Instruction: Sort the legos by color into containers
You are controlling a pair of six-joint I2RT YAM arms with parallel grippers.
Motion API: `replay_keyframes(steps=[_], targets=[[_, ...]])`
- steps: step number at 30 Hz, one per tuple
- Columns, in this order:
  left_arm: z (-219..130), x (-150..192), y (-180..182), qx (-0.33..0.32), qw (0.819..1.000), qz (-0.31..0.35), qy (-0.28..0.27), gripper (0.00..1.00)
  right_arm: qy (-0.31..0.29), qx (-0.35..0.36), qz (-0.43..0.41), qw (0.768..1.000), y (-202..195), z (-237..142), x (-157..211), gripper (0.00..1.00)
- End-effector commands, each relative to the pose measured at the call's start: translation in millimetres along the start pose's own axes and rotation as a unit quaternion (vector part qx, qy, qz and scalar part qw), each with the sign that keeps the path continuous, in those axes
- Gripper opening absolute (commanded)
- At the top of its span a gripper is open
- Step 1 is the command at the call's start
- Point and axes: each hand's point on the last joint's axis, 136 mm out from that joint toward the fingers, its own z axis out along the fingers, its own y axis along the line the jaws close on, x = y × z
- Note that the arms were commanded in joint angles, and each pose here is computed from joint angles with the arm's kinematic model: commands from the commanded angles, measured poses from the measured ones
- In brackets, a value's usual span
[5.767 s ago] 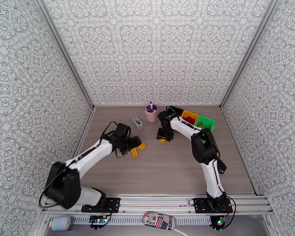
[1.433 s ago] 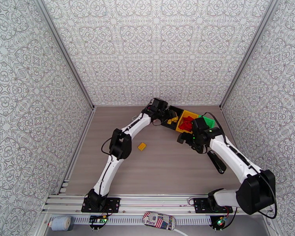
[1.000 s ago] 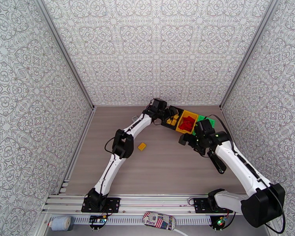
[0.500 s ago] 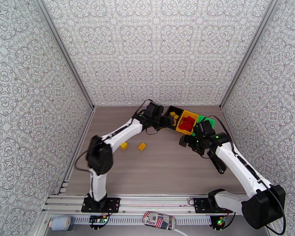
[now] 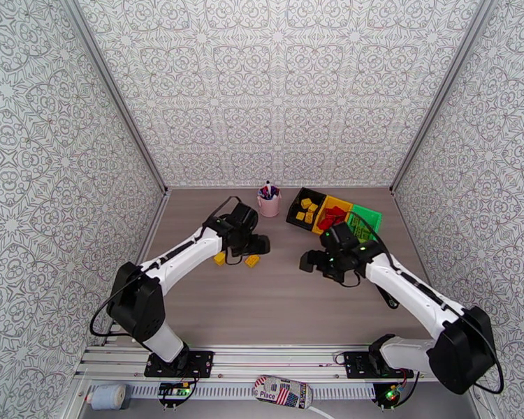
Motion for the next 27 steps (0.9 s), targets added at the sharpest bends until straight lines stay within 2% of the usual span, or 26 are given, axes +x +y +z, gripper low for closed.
replay_keyframes(steps=[1,9,15,21,27], targets=[[13,11,22,-0.047,0.997,0.056,0.031,0.8,0.012,-0.008,-0.001,1.0,11,13,7,0.91],[53,19,30,-0.069,0.988,0.107,0.088,0.8,0.026,-0.002,-0.008,1.0,18,17,17,0.92],[70,7,43,-0.083,0.988,0.092,0.095,0.78,0.026,0.003,-0.002,1.0,14,16,20,0.92],[84,-3,45,-0.095,0.986,0.09,0.104,0.72,0.026,0.003,0.001,1.0,14,17,19,0.92],[92,-5,39,-0.1,0.984,0.097,0.113,0.61,0.027,0.007,0.002,1.0,15,18,17,0.92]])
